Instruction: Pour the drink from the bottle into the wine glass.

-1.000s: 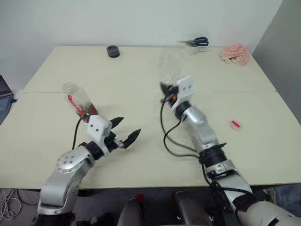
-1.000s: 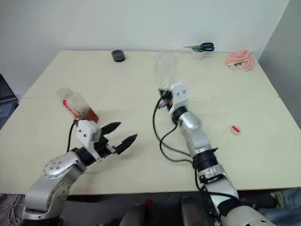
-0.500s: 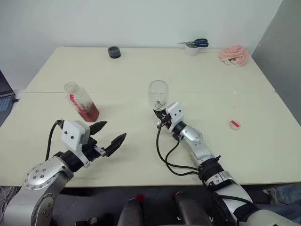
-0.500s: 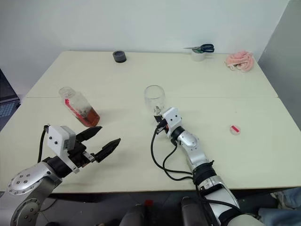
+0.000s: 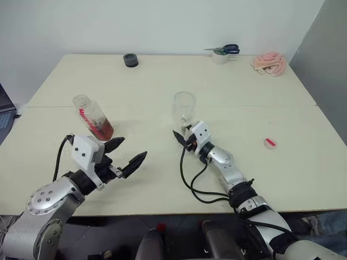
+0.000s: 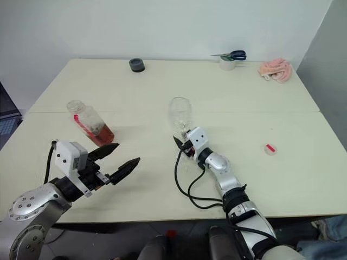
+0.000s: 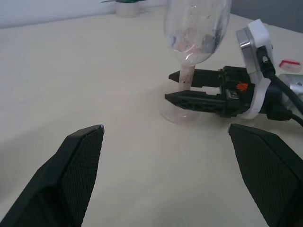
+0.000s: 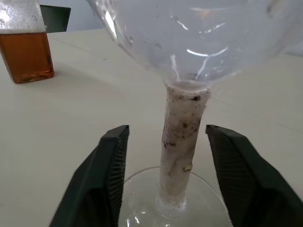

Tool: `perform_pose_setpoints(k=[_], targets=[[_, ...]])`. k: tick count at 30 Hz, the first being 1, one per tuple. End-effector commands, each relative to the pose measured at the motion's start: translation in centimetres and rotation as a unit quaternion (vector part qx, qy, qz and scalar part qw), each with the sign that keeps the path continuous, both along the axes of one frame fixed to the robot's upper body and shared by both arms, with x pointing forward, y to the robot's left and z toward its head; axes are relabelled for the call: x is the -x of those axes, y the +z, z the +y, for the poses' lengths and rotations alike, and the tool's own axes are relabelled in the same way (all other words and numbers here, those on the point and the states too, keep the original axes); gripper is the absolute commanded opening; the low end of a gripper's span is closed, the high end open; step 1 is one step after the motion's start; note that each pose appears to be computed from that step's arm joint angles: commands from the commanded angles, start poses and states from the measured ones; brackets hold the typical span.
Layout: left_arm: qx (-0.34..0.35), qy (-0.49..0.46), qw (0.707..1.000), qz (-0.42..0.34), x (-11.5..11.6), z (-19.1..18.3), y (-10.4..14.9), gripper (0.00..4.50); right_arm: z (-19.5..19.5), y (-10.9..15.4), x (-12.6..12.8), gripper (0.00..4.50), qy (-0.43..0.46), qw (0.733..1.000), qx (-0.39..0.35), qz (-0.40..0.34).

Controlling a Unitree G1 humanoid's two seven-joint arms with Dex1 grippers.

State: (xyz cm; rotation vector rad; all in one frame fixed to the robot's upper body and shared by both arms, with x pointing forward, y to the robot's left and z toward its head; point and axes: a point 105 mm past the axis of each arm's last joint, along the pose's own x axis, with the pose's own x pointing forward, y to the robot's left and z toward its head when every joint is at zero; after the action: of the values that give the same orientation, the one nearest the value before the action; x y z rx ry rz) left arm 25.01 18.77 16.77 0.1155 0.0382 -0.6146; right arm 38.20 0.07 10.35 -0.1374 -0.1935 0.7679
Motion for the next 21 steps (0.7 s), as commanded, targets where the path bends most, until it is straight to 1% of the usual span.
perform_pose_setpoints(k=[1, 2, 4, 7, 9, 11, 13, 16, 18, 20, 21], targets=[[-0.005, -0.013, 1.0, -0.013, 0.2, -0.1, 0.9, 4.5, 0.2, 1.3, 0.1, 4.15, 0.004, 1.0, -0.01, -0.024], [-0.005, -0.013, 1.0, -0.013, 0.2, 0.0, 0.9, 4.5, 0.1, 1.3, 0.1, 4.47, 0.005, 1.0, -0.01, -0.025], [-0.004, -0.009, 1.0, -0.01, 0.2, 0.3, 0.8, 4.5, -0.1, 1.5, 0.4, 4.47, 0.008, 1.0, -0.007, -0.028], [0.001, 0.025, 0.999, -0.029, 0.0, 1.5, 1.1, 4.5, -1.3, 1.9, 1.0, 4.47, 0.009, 0.999, 0.006, -0.039], [0.013, 0.058, 0.998, -0.038, -0.1, 2.6, 1.0, 4.5, -2.9, 2.3, 2.0, 4.47, 0.017, 0.998, 0.037, -0.05], [0.03, 0.092, 0.994, -0.04, -0.2, 3.9, 0.5, 4.5, -4.9, 3.2, 2.7, 4.47, 0.016, 0.997, 0.062, -0.046], [0.04, 0.111, 0.992, -0.04, -0.2, 4.6, 0.1, 4.5, -5.9, 3.8, 3.2, 4.47, 0.013, 0.996, 0.076, -0.037], [0.05, 0.141, 0.988, -0.03, -0.7, 5.8, -1.6, 4.5, -7.7, 4.8, 4.6, 4.47, 0.047, 0.992, 0.12, -0.007], [0.061, 0.143, 0.987, -0.025, -1.0, 6.1, -2.2, 4.5, -8.7, 5.9, 5.8, 4.47, 0.081, 0.986, 0.146, 0.013], [0.07, 0.146, 0.986, -0.03, -1.3, 6.6, -2.0, 4.5, -10.0, 7.7, 6.6, 4.47, 0.107, 0.98, 0.167, 0.022], [0.07, 0.148, 0.986, -0.033, -1.4, 6.9, -1.8, 4.5, -10.7, 9.1, 6.8, 4.47, 0.119, 0.977, 0.172, 0.027]])
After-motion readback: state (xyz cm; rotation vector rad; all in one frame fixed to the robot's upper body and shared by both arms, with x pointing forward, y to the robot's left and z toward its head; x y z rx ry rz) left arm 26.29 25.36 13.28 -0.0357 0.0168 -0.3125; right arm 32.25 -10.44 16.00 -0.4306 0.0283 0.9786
